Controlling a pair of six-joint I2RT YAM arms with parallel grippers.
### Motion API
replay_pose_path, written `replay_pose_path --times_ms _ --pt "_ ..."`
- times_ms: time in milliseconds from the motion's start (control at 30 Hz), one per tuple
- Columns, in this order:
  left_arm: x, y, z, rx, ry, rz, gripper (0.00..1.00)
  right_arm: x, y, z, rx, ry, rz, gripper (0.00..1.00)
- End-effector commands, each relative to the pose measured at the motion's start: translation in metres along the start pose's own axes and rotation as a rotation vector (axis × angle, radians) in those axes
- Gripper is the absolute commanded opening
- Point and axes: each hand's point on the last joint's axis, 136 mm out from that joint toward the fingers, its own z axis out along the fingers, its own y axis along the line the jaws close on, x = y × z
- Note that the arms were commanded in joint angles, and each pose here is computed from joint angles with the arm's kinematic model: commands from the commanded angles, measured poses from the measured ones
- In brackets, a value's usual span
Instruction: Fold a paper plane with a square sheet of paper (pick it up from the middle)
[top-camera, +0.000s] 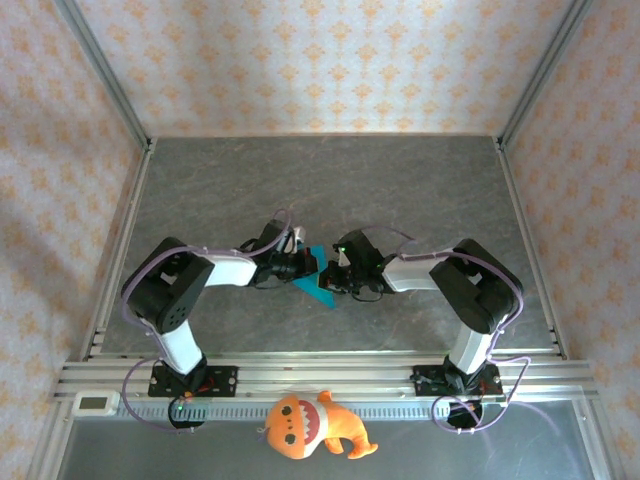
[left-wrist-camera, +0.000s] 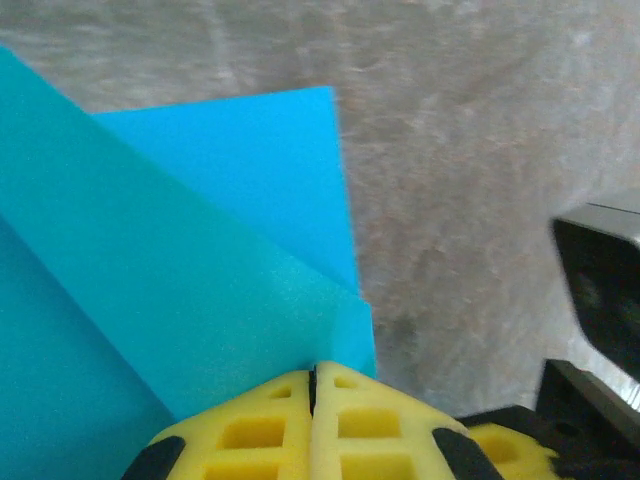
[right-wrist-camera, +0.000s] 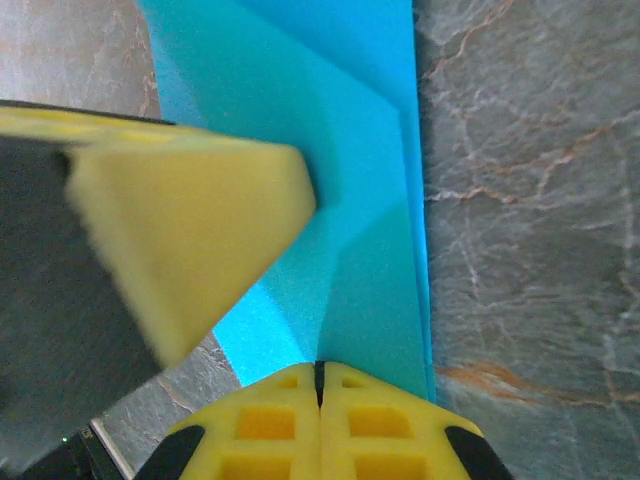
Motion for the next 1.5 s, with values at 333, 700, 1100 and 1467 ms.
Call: replay_pose_path --times_ms 333,700,1100,1467 --pt "-0.053 0.056 -0.005 -0.109 -0.072 -0.056 0.04 0.026 -0.049 0.002 0.137 0.062 0.064 0.0" --pt "-0.067 0.068 -0.004 -0.151 -0.061 -0.066 0.04 0.031 -0.055 0.006 0.152 0.087 0.072 0.0" --pt "-0.088 0.027 -0.032 -0.051 -0.123 -0.014 0.09 0.03 -0.056 0.005 0.165 0.087 0.065 0.0" --pt "-0.034 -0.029 -0.022 0.088 -0.037 0.055 0.1 0.026 -0.052 0.004 0.165 0.078 0.065 0.0"
